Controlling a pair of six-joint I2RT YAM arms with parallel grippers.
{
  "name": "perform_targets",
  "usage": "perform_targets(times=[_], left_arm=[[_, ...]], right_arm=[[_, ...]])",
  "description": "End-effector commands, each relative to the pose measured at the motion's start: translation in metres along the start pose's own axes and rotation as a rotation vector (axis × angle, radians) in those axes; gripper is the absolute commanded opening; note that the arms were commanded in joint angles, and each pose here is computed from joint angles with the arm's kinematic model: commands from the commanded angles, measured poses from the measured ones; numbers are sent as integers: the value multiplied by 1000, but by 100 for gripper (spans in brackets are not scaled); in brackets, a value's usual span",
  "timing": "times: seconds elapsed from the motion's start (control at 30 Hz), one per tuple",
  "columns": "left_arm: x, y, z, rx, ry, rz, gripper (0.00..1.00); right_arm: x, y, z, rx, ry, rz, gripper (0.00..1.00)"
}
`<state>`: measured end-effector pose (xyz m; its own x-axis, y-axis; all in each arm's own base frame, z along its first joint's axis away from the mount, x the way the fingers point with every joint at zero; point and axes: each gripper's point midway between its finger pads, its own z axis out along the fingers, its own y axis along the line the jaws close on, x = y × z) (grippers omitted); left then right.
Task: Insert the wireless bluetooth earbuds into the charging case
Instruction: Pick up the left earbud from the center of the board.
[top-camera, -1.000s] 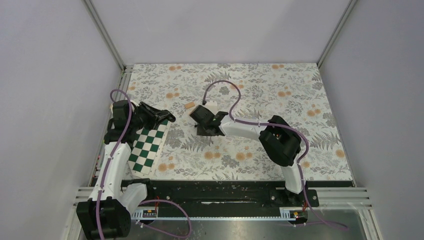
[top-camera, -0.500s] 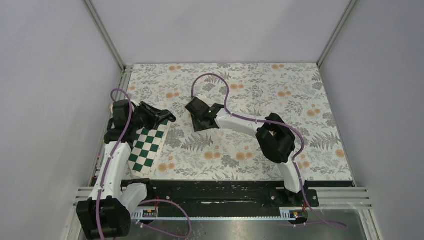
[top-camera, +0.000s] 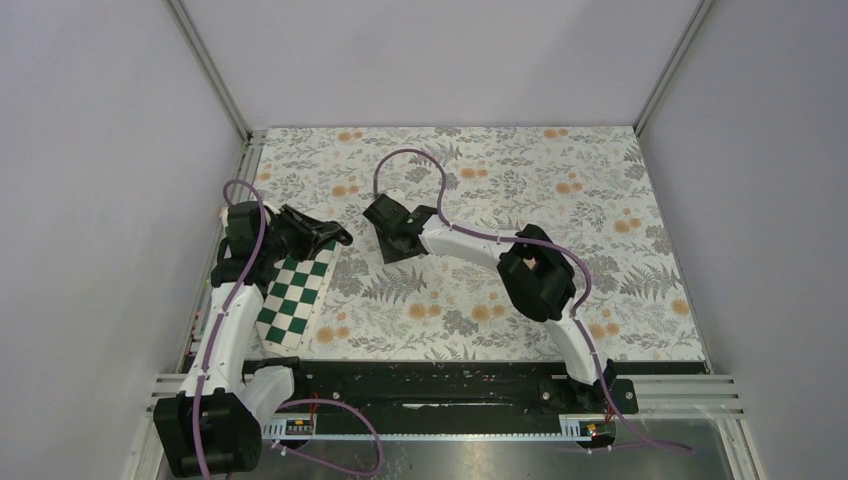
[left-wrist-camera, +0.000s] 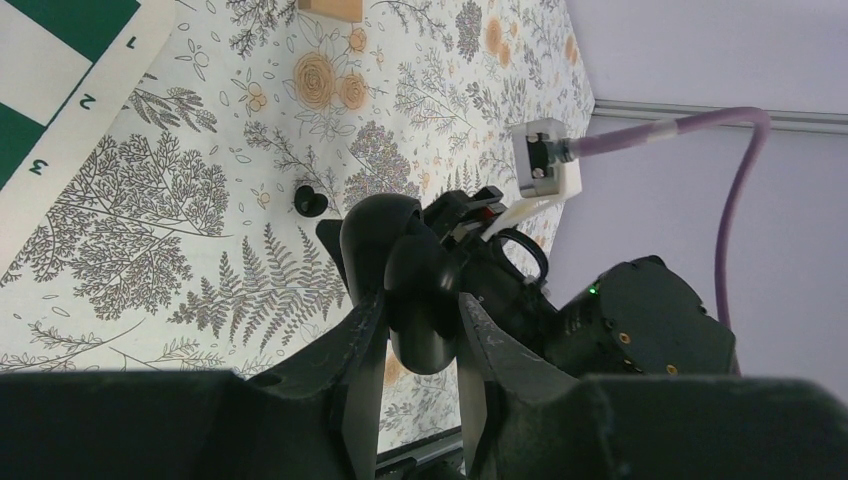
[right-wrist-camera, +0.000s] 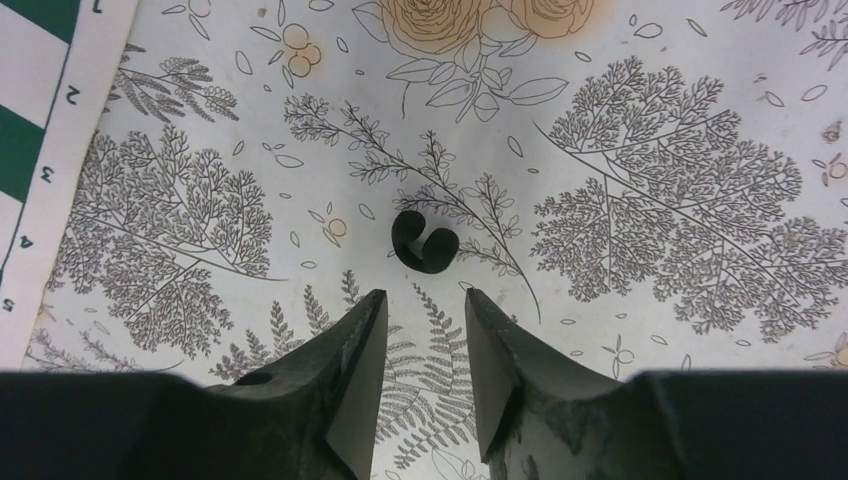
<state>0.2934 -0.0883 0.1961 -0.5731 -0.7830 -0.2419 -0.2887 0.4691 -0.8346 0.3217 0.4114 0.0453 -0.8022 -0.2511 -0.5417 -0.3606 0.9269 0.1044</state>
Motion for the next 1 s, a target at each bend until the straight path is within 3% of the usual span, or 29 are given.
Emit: perform_targets(times=[0.0, 0.37, 0.83, 0.97], left_arm=[[-9, -13, -2, 44, -31, 24, 0], [-8, -12, -2, 47, -25, 24, 0], [-5, -10, -2, 50, -18, 26, 0], [-5, -10, -2, 51, -20, 26, 0]], right_arm=[[-17, 1, 2, 24, -35, 29, 44], [-8, -4, 20, 46, -2, 74, 42], [-6, -6, 31, 10, 8, 138, 29], [-2, -6, 33, 1, 24, 145, 33]])
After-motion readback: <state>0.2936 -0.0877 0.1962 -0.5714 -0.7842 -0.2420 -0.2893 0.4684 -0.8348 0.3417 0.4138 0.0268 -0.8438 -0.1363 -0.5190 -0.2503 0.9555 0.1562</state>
